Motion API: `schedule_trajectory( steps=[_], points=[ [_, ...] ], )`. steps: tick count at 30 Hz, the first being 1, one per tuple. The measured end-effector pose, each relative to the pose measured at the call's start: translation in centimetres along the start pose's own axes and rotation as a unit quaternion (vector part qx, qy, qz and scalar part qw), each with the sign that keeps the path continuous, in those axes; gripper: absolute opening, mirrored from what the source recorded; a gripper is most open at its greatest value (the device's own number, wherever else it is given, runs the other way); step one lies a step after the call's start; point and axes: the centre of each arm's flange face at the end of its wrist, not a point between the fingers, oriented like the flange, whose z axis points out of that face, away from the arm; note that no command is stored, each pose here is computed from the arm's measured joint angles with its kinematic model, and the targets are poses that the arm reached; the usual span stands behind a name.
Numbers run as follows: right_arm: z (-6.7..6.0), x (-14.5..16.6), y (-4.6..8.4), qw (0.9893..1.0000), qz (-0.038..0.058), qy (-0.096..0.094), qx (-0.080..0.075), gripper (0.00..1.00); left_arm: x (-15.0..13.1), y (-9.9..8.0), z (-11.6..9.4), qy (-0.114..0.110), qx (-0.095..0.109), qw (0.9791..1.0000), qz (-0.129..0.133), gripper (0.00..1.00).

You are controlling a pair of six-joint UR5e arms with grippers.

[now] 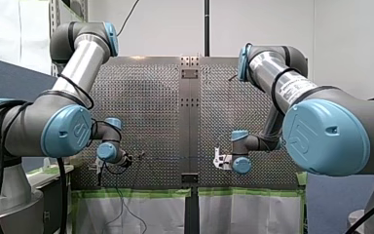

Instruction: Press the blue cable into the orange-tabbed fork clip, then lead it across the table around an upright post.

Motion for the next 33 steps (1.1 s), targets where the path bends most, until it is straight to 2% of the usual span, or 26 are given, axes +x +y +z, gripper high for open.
schedule_trajectory(
  steps=[4, 5, 6, 7, 8, 9, 11, 16, 24, 33],
  points=[
    [0.0, 0.0, 0.0, 1.0000, -0.0005, -0.003, 0.000, 0.00, 0.1, 0.1, -0.1, 0.006, 0.004, 1.0000, 0.002, 0.00],
    [-0.1, -0.1, 0.0, 1.0000, -0.0007, -0.004, 0.000, 0.00, 0.1, 0.1, -0.1, 0.008, 0.005, 1.0000, 0.003, 0.16],
    [-0.1, -0.1, 0.0, 1.0000, -0.0008, -0.005, 0.000, 0.00, 0.2, 0.1, -0.2, 0.011, 0.007, 0.9999, 0.006, 0.16],
    [-0.1, -0.1, 0.0, 1.0000, -0.0009, -0.005, 0.000, 0.00, 0.2, 0.1, -0.2, 0.014, 0.008, 0.9998, 0.008, 0.49],
    [-0.1, -0.1, 0.0, 1.0000, -0.0010, -0.007, 0.000, 0.00, 0.3, 0.1, -0.3, 0.017, 0.010, 0.9998, 0.010, 0.69],
    [-0.1, -0.1, 0.0, 1.0000, -0.0010, -0.007, 0.000, 0.00, 0.3, 0.2, -0.4, 0.021, 0.011, 0.9996, 0.013, 0.69],
    [-0.2, -0.2, 0.0, 1.0000, -0.0011, -0.008, 0.000, 0.00, 0.5, 0.2, -0.5, 0.028, 0.012, 0.9994, 0.019, 1.00],
    [-0.2, -0.2, 0.0, 1.0000, -0.0012, -0.010, 0.000, 0.00, 0.8, 0.4, -0.9, 0.045, 0.004, 0.9986, 0.028, 1.00],
    [-0.2, -0.2, 0.0, 0.9999, -0.0018, -0.012, 0.000, 0.00, 1.0, 0.7, -1.2, 0.062, 0.000, 0.9978, 0.024, 1.00],
    [-0.3, -0.3, 0.0, 0.9999, -0.0029, -0.015, 0.000, 0.00, 0.6, 0.9, -1.4, 0.068, 0.021, 0.9972, 0.021, 1.00]
  ],
)
